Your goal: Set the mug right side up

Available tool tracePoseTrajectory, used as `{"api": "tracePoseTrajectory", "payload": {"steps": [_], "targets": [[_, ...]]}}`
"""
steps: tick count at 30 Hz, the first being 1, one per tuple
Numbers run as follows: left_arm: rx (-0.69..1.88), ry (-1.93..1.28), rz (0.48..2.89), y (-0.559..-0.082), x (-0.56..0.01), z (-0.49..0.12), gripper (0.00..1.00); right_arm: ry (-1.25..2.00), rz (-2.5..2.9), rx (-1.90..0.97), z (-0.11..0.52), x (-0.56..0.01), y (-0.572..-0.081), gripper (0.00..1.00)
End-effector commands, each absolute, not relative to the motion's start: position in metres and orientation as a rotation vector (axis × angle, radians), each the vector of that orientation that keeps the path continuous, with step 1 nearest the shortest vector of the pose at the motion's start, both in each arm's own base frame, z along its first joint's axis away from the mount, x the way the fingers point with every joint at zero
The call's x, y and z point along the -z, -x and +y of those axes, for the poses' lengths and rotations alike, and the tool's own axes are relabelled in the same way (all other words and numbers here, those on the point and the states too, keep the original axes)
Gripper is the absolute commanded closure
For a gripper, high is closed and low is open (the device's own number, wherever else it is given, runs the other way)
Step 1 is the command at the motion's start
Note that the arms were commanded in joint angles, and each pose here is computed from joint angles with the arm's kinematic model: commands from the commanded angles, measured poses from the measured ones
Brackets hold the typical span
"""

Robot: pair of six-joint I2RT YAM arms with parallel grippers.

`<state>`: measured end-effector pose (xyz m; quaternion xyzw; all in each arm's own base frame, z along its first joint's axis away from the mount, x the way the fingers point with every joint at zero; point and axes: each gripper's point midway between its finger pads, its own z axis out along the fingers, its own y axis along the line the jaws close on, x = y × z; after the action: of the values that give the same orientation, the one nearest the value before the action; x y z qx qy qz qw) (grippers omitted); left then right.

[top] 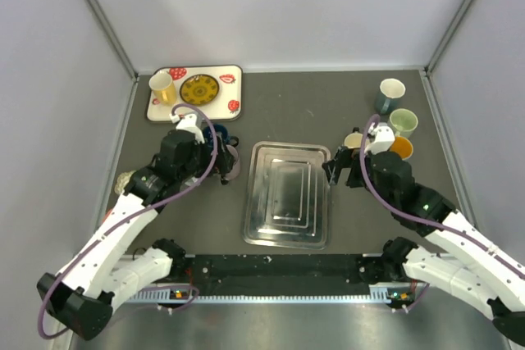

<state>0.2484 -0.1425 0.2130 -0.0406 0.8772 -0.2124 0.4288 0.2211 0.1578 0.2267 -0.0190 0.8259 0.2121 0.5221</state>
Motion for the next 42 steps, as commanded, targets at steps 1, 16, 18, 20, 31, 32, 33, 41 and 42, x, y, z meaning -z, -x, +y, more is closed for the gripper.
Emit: {"api": "tracePoseTrajectory", "payload": {"steps": [1,16,18,20,31,32,33,41,42], "targets": [[0.487,0.013,2.236,-0.25,-0.205,-0.145,0.02,0.056,2.017,-0.463,0.153,-0.222,-0.22,0.01],[0.152,0.078,2.504,-0.249,-0.122,-0.144,0.26,0.112,2.126,-0.411,0.159,-0.195,-0.22,0.01],[0.142,0.085,2.507,-0.252,-0.119,-0.142,0.26,0.11,2.134,-0.411,0.159,-0.191,-0.219,0.01],[0.129,0.098,2.519,-0.255,-0.112,-0.139,0.27,0.112,2.145,-0.41,0.159,-0.188,-0.218,0.01],[0.184,0.082,2.523,-0.279,-0.096,-0.152,0.43,0.125,2.13,-0.438,0.16,-0.191,-0.215,0.01],[0.178,0.077,2.525,-0.28,-0.095,-0.151,0.44,0.125,2.128,-0.441,0.16,-0.192,-0.214,0.01],[0.174,0.079,2.526,-0.281,-0.094,-0.151,0.44,0.125,2.128,-0.441,0.16,-0.191,-0.214,0.01],[0.137,0.09,2.557,-0.285,-0.078,-0.143,0.49,0.129,2.128,-0.436,0.159,-0.189,-0.213,0.01],[0.133,0.09,2.558,-0.285,-0.077,-0.142,0.5,0.128,2.13,-0.434,0.158,-0.188,-0.213,0.01]]}}
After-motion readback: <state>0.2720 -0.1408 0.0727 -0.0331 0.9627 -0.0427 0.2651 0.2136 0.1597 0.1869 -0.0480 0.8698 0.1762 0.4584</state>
